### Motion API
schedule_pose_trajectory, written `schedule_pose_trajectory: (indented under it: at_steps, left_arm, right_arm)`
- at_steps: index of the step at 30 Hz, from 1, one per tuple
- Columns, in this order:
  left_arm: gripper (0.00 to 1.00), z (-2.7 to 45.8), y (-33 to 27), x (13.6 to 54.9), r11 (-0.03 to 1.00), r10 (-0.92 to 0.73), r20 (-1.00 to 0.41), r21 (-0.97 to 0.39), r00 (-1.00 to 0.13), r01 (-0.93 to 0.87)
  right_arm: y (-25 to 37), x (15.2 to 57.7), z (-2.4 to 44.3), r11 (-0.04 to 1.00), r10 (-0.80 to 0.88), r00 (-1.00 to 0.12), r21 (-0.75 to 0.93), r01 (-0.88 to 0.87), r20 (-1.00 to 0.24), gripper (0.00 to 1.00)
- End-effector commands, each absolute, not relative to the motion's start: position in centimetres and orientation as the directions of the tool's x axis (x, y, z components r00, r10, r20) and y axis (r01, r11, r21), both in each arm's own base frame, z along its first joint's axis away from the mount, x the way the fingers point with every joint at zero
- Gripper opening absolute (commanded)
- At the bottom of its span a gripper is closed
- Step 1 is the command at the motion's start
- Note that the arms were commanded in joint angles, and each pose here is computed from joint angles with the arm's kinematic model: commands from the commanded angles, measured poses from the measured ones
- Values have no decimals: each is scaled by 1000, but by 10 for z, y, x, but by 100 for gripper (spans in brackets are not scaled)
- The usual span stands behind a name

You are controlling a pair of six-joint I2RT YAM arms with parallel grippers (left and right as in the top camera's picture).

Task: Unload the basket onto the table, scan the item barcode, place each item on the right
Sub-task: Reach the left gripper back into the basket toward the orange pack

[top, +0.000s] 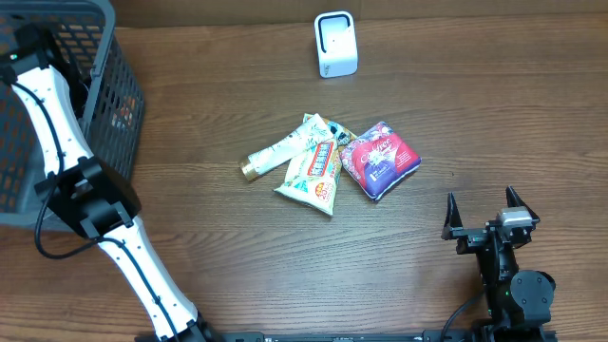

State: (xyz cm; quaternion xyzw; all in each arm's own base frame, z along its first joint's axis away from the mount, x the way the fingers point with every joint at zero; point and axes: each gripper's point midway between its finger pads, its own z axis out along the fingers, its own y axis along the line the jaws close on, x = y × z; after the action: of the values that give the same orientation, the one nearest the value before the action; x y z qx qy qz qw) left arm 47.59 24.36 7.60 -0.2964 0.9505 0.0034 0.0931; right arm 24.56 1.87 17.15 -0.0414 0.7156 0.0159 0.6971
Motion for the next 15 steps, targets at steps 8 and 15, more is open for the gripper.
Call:
schedule_pose_trajectory:
  at_steps: [8,15]
  left_arm:
    - [77,43,228,480,849,-529,-115,-64,-841,-525]
    - [78,20,218,477,855,-515,-57,-95,-855,-509]
  right_arm:
    - [17,246,170,996,-40,-21,-39,-75,-999,100]
    - [17,246,170,996,-41,-21,-39,-75,-999,100]
